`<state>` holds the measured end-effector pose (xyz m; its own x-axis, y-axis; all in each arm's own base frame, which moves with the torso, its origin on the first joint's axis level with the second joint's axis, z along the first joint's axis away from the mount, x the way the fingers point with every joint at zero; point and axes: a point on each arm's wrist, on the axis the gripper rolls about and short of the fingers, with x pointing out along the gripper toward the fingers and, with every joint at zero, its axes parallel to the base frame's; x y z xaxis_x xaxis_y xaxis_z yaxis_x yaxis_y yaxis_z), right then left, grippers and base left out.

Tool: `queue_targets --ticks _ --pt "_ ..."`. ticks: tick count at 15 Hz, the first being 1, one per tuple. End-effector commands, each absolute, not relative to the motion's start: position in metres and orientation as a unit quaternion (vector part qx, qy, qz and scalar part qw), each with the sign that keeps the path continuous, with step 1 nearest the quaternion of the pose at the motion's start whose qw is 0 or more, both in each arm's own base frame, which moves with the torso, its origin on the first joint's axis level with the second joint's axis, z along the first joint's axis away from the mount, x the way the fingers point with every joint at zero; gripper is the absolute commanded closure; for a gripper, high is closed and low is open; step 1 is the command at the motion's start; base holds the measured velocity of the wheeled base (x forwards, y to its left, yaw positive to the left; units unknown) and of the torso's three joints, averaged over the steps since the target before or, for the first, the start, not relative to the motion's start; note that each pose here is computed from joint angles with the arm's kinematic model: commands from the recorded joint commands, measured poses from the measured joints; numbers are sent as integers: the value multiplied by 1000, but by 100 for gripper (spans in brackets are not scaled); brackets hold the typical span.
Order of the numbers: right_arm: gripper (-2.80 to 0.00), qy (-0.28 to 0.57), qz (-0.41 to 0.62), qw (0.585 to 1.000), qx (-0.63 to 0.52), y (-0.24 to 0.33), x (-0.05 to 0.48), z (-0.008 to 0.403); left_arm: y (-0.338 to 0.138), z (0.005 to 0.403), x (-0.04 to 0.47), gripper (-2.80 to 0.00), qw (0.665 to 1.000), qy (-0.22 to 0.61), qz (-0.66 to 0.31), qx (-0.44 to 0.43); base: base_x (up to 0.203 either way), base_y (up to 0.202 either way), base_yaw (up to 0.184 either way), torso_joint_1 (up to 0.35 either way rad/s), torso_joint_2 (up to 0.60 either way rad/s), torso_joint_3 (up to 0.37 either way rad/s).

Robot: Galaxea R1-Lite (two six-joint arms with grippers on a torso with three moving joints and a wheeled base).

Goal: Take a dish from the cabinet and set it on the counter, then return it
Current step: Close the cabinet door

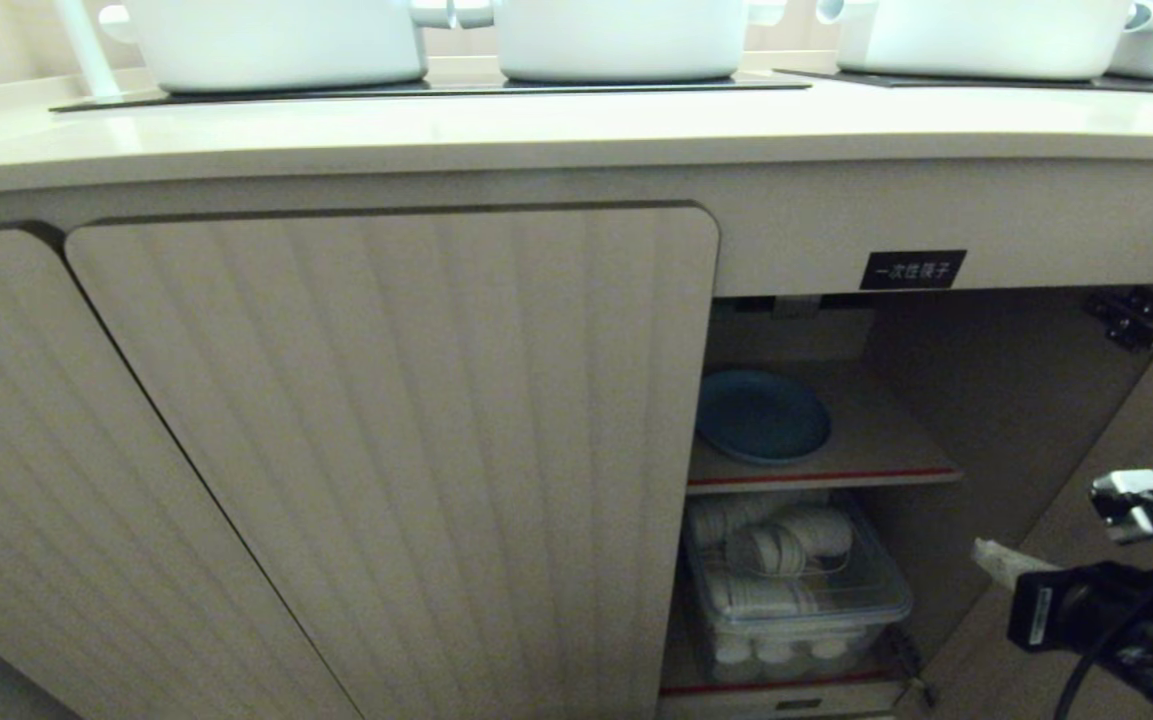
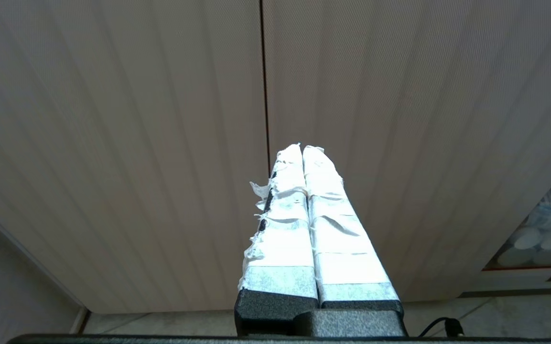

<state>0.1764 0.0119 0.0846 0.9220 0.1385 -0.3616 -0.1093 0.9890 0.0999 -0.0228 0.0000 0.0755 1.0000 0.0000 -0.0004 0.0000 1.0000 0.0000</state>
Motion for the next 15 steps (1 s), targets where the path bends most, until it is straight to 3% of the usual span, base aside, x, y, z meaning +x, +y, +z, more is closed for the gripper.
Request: queue_targets --ticks 1,8,15 --pt "0 172 63 982 33 11 168 93 0 75 -23 0 1000 0 0 0 0 0 0 0 0 0" --pt "0 201 57 978 28 7 109 106 0 75 -23 0 1000 0 0 0 0 0 0 0 0 0" --pt "0 244 61 968 6 4 52 93 0 75 -23 0 1000 0 0 0 0 0 0 0 0 0"
